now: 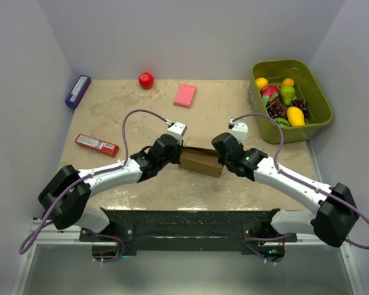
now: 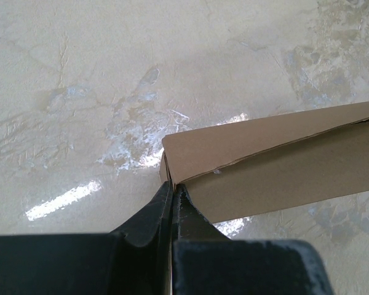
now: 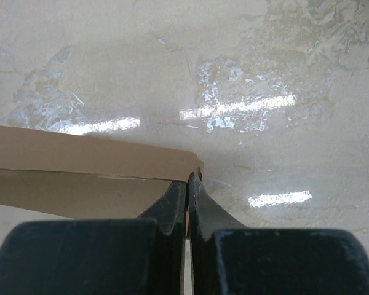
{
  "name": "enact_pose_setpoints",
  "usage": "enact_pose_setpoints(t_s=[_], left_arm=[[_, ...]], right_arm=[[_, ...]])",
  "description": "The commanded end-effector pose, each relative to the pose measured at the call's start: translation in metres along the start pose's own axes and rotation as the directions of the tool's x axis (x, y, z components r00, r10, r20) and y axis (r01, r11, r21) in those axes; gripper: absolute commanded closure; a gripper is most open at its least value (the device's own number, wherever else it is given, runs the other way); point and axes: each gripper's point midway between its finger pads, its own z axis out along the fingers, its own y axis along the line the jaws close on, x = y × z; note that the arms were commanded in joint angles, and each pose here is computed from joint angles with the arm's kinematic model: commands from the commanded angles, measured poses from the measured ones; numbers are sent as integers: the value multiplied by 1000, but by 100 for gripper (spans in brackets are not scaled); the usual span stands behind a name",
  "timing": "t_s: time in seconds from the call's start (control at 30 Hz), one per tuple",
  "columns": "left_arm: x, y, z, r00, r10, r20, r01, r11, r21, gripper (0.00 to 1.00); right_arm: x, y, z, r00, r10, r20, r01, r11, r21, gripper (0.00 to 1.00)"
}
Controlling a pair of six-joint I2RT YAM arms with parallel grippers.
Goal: Fold the paper box
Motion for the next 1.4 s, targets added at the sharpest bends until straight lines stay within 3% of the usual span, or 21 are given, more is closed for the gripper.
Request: enact_pose_setpoints(t_s=[0.0, 0.57, 1.37], left_arm=[[75, -3, -9, 972, 49, -231, -41, 998, 37, 100], [89, 18, -10, 967, 99, -235, -116, 992, -57, 100], [82, -3, -11, 974, 82, -210, -90, 996, -25, 100]], right_arm=[[9, 27, -15, 997, 13, -73, -20, 995, -95, 100], [-18, 25, -22, 998, 19, -58, -24, 995, -92, 100], [-17, 31, -21, 987, 149, -52, -156, 969, -190, 100]])
